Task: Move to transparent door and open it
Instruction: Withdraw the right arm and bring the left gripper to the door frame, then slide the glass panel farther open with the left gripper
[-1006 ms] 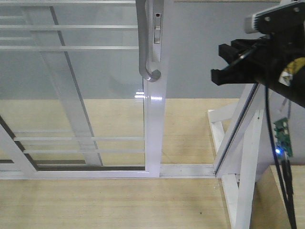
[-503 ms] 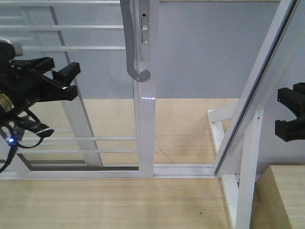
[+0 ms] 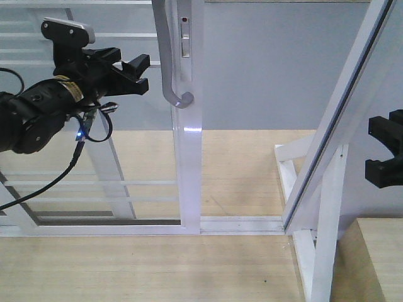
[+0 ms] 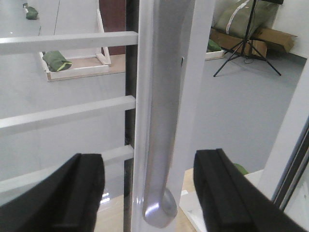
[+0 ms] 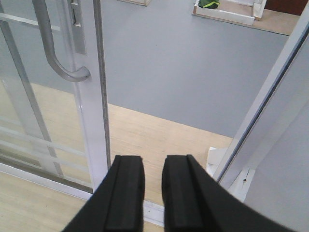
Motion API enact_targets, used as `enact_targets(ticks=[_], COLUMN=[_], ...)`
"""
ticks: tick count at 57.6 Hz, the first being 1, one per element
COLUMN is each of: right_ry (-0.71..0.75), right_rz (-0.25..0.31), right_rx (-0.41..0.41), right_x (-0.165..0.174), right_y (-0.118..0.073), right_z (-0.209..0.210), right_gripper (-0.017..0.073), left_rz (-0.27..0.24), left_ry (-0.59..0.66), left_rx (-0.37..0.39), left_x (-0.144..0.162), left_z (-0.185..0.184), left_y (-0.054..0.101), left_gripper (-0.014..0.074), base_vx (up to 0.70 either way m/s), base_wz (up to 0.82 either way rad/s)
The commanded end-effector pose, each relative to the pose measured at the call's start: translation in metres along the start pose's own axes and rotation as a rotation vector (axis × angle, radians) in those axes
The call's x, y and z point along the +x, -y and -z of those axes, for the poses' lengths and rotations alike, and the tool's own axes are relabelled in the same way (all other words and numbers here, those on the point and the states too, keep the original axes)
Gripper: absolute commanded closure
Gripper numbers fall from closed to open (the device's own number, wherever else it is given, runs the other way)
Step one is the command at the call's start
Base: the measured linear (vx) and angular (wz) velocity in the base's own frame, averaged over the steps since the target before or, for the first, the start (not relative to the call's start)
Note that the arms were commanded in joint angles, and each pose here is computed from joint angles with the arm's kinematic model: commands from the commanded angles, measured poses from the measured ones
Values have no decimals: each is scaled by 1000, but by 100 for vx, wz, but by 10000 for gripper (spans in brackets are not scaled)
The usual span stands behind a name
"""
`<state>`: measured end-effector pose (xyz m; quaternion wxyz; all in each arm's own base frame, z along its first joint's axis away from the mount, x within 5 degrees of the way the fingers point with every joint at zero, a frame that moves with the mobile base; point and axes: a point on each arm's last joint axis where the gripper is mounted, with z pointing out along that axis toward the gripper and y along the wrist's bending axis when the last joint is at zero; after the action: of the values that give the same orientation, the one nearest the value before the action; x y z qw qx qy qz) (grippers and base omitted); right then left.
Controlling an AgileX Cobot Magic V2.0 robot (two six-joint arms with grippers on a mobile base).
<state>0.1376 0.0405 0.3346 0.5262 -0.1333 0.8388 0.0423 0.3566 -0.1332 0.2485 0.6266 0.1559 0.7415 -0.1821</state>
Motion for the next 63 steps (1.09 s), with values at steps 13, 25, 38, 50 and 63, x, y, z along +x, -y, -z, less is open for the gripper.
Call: enact_targets(ticks=[13,25,38,50,63], right_ry=[101,91,90,87,68], right_rz=[10,10,10,10,9], right_rx=[2,4,4,4,7], right_x=[-15,-14,-14,-14,-12], right_y=[1,1,1,1,2], right_z=[5,5,5,5,5], right_gripper=[327,327,327,327,327], left_rz=[-13,-17,-16,12,-8], left_ry=[214,237,230,253,276], left_rx=[73,76,73,16,-57], left_x=[-45,-46,-38,-36,-39], left_z=[-41,-69,-87,-94,-93], left_y=[14,12,9,2,-4], left_gripper=[69,69,80,140,202], base_vx=[0,0,0,0,0], base_wz=[0,0,0,0,0])
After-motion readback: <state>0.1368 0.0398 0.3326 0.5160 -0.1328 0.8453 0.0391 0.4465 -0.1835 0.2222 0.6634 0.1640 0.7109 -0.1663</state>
